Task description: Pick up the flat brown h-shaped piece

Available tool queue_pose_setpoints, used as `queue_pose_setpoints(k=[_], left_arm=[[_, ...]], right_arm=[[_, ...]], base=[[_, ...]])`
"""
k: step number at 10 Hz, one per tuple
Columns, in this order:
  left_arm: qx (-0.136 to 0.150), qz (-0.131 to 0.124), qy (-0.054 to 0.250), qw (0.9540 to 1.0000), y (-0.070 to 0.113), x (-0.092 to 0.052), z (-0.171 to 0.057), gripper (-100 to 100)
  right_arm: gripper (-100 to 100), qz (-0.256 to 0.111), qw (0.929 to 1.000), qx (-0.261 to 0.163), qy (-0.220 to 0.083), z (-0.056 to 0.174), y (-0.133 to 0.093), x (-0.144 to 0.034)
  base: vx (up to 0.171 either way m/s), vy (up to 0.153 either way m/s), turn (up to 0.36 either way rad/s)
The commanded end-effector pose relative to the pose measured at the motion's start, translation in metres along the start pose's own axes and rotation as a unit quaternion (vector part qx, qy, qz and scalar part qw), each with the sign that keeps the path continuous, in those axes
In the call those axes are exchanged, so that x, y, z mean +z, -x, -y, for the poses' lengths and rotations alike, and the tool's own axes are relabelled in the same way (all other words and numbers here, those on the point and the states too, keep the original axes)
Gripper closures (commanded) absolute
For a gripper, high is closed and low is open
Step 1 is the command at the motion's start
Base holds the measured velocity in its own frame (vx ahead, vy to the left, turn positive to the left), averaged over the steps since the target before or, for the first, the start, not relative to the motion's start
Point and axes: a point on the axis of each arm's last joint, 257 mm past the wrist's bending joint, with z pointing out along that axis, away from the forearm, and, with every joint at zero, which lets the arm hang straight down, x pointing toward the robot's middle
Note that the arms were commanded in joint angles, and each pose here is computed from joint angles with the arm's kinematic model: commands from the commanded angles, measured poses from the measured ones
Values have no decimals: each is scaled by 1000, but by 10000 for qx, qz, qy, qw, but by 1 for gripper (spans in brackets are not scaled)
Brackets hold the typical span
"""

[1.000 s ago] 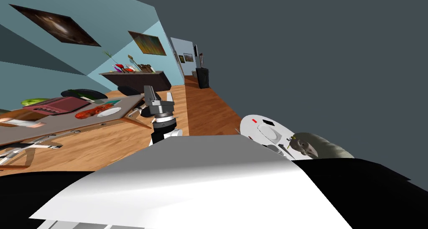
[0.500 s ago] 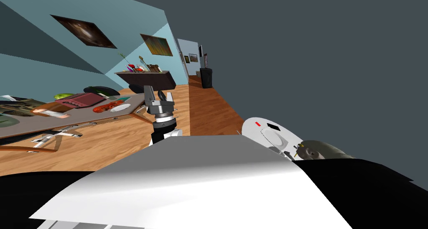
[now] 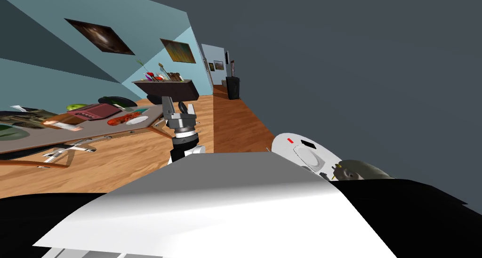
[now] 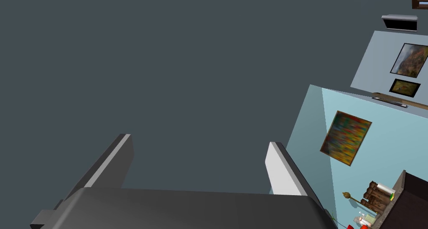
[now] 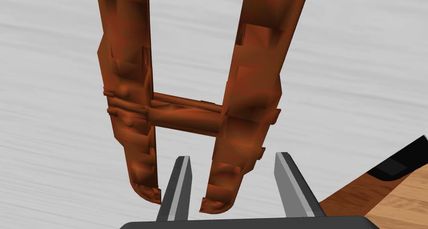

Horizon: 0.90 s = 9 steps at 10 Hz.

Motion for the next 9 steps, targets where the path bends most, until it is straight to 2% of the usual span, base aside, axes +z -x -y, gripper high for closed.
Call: queue_pose_setpoints(k=[1, 4, 5, 6, 7, 8, 9], left_arm=[[0, 0, 0, 10000, 0, 0, 0, 0], [0, 0, 0, 10000, 0, 0, 0, 0], [0, 0, 0, 10000, 0, 0, 0, 0], [0, 0, 0, 10000, 0, 0, 0, 0], [0, 0, 0, 10000, 0, 0, 0, 0], [-1, 0, 0, 10000, 0, 0, 0, 0], [-1, 0, 0, 10000, 0, 0, 0, 0]], right_arm=[[100, 0, 10000, 0, 0, 0, 0, 0], [100, 5, 10000, 12, -3, 0, 0, 0], [0, 6, 10000, 11, -3, 0, 0, 0], [100, 0, 10000, -31, 4, 12, -2, -9], [100, -1, 10000, -47, 6, 18, -3, -14], [100, -2, 10000, -42, -15, 14, -3, -10], [0, -2, 10000, -42, -4, 15, -3, -11]], base=[[0, 0, 0], [0, 0, 0], [0, 0, 0], [-4, 49, -44], [-2, 84, -61], [-1, 37, -17], [-1, 7, 1]])
